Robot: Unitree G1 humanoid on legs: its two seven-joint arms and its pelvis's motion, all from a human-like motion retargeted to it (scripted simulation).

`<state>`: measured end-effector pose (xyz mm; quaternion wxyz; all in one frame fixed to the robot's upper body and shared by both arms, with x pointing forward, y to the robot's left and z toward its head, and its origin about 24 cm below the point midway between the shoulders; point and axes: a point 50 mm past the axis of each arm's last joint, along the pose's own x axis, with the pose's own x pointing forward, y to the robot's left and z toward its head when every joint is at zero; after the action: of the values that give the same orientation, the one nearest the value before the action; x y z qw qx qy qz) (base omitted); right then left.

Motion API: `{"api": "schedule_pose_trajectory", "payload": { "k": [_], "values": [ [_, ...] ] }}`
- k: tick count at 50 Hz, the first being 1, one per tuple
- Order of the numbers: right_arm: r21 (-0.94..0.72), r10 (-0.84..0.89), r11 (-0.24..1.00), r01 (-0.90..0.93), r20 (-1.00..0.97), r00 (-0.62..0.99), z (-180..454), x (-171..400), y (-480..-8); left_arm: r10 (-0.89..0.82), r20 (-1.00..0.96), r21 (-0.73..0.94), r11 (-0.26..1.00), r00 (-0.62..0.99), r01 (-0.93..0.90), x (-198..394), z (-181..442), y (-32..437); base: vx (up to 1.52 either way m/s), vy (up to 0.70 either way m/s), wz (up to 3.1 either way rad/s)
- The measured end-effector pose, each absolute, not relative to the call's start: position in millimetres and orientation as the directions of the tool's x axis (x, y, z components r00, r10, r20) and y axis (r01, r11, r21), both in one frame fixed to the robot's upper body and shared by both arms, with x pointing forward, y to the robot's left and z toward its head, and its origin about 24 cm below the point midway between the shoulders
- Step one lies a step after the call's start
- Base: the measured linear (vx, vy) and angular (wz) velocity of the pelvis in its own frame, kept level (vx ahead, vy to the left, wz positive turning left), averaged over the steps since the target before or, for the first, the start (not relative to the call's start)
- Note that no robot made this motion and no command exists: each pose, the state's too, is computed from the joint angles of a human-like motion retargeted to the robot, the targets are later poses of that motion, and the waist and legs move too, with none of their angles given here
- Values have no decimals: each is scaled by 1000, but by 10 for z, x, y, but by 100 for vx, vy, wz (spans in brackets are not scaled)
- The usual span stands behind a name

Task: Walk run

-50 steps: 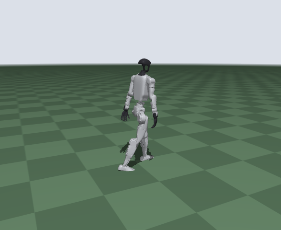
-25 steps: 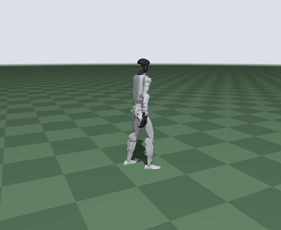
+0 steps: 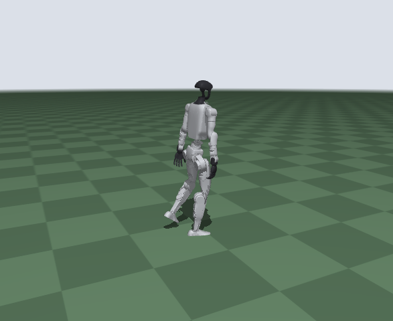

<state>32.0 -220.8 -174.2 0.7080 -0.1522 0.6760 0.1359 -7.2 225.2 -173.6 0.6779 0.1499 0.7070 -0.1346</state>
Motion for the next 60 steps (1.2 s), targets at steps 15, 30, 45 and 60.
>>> {"api": "schedule_pose_trajectory", "payload": {
  "k": [15,30,45,60],
  "values": [
    [-118,28,856,-504,-962,273,-1643,1046,-2088,-21,-980,-92,930,-197,356,-487,-1728,2097,50,-1,-14],
    [-101,2,871,-481,-978,209,-1737,416,-2112,85,-991,17,850,-105,526,-123,-1732,2285,66,19,-42],
    [-155,-90,884,-441,-982,164,-1744,44,-2184,102,-963,229,803,251,551,1008,-1553,2545,49,8,1],
    [-142,-71,909,-391,-979,191,-1753,31,-2092,165,-982,191,799,97,571,592,-1617,2610,65,-11,36]
  ]
}}
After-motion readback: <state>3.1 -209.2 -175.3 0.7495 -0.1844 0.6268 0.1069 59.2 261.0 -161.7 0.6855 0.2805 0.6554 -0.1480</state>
